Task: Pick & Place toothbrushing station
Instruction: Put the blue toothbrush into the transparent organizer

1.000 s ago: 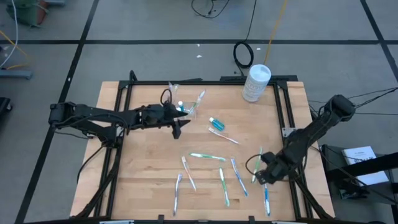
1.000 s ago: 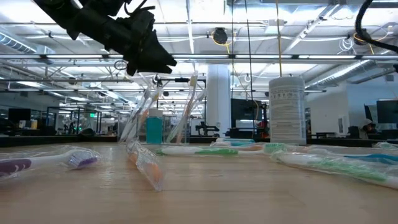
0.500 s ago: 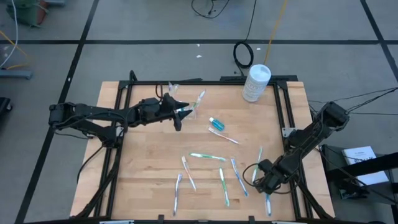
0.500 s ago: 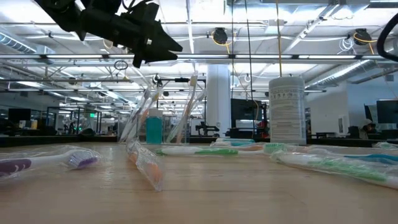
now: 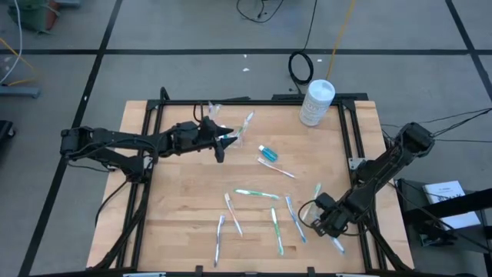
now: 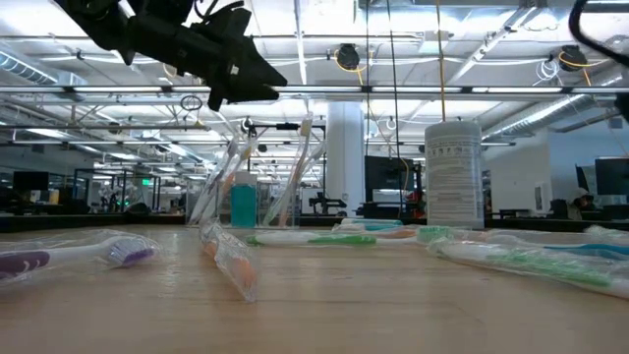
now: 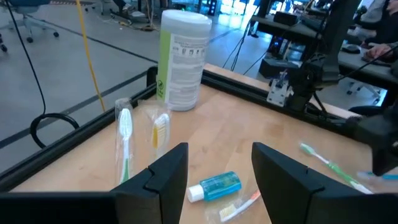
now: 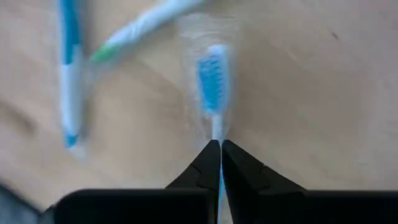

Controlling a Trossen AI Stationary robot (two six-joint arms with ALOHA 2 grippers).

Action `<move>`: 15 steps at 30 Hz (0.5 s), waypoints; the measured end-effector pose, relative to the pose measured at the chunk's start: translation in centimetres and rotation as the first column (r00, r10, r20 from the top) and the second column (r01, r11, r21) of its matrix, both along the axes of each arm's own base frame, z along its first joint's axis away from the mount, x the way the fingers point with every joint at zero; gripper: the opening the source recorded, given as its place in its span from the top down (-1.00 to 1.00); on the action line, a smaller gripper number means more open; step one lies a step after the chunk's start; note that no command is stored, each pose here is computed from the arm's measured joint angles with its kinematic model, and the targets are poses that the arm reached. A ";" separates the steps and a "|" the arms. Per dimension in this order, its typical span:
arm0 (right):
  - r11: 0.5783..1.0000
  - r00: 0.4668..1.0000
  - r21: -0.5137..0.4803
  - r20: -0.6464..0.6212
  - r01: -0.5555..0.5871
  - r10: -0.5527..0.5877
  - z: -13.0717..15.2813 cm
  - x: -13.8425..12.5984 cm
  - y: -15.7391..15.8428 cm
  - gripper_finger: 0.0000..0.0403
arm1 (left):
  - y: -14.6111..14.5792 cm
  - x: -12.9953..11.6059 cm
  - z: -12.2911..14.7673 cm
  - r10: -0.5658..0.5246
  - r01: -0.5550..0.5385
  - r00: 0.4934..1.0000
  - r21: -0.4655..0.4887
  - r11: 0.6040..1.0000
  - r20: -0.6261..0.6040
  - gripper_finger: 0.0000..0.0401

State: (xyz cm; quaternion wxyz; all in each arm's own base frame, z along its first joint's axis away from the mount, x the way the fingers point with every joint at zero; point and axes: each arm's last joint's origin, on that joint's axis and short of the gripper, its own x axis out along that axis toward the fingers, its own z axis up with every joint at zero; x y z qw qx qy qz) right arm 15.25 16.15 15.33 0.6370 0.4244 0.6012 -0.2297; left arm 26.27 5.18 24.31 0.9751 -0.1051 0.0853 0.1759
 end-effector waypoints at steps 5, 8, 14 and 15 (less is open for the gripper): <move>1.000 0.991 0.010 0.134 0.018 -0.019 2.2 -0.4 -0.8 0.98 | 0.0 0.0 -0.2 0.001 -0.001 1.000 -0.009 1.000 -0.018 0.08; 0.999 0.968 -0.048 0.251 0.006 0.006 3.5 -0.6 -1.6 0.99 | 0.0 0.0 -0.2 0.001 -0.001 1.000 -0.009 1.000 -0.017 0.08; 0.946 0.823 -0.324 0.544 0.022 0.167 5.8 0.3 -3.4 1.00 | 0.0 0.0 -0.2 0.005 -0.005 1.000 -0.034 0.999 -0.007 0.08; 0.929 0.799 -0.368 0.567 0.031 0.198 6.2 0.6 -3.7 1.00 | 0.0 0.0 -0.2 0.005 -0.005 1.000 -0.034 0.999 -0.007 0.08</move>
